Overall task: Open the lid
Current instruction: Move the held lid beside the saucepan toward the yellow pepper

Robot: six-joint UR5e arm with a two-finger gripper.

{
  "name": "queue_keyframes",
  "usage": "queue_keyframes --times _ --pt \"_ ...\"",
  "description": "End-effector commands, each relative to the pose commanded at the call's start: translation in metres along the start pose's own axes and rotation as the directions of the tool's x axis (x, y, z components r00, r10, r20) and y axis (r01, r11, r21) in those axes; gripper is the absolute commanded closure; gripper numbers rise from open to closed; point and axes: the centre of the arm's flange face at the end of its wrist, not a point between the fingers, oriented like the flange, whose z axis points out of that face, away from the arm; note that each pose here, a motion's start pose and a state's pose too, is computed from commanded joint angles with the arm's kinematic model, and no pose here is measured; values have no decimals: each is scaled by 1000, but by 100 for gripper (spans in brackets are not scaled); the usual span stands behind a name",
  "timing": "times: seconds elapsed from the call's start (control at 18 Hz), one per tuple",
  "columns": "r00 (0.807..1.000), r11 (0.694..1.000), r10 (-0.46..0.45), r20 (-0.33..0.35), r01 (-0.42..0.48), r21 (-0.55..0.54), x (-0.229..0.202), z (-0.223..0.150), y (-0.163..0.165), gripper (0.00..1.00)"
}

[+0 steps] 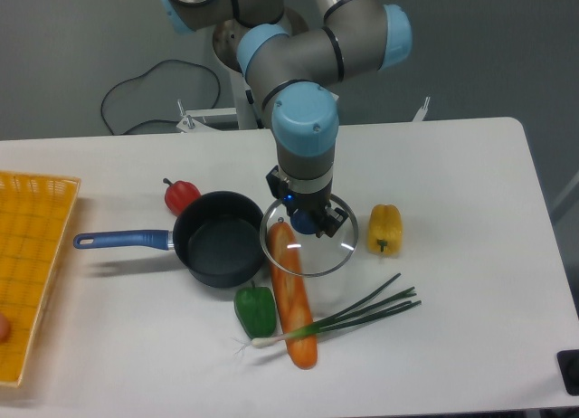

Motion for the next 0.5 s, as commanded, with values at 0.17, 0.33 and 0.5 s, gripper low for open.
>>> queue_keyframes --times 0.17,0.33,0.5 --pt "1000 1000 0 -11 0 -5 1 1 2 58" --pt "1000 1000 9 -15 -10 -7 1 2 2 58" --pt "1000 1000 3 -14 -3 -6 0 1 6 58"
